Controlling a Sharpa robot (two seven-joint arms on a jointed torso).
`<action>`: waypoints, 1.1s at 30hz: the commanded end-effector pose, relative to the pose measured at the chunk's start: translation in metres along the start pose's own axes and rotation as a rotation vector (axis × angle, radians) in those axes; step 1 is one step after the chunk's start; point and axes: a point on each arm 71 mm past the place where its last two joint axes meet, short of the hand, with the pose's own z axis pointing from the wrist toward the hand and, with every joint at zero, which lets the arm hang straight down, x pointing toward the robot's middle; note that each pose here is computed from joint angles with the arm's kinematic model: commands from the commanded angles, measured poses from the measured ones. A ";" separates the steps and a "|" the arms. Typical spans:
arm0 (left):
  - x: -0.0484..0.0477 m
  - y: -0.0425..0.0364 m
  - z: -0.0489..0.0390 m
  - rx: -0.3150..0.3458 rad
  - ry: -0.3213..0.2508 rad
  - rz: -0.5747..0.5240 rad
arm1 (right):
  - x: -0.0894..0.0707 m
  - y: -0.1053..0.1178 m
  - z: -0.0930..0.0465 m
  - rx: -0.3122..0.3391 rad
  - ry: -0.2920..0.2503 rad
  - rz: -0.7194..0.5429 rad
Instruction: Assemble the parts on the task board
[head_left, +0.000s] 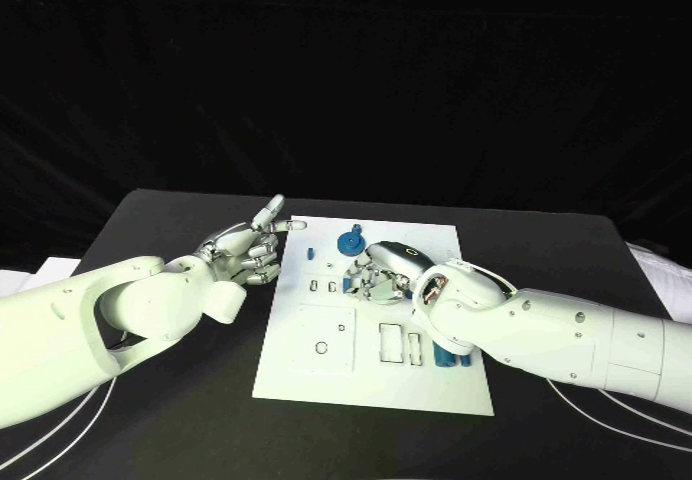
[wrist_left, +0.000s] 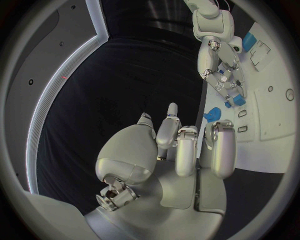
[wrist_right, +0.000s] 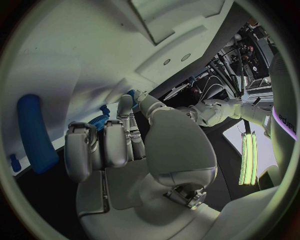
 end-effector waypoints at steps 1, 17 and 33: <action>0.0026 -0.0011 0.0004 0.006 0.023 0.002 | 0.002 0.000 0.000 0.005 0.019 -0.018; 0.0022 -0.0011 0.0004 0.005 0.022 0.002 | 0.001 0.003 0.000 -0.008 0.003 -0.015; 0.0017 -0.0010 0.0005 0.001 0.023 0.002 | 0.001 0.003 -0.001 -0.008 -0.002 -0.012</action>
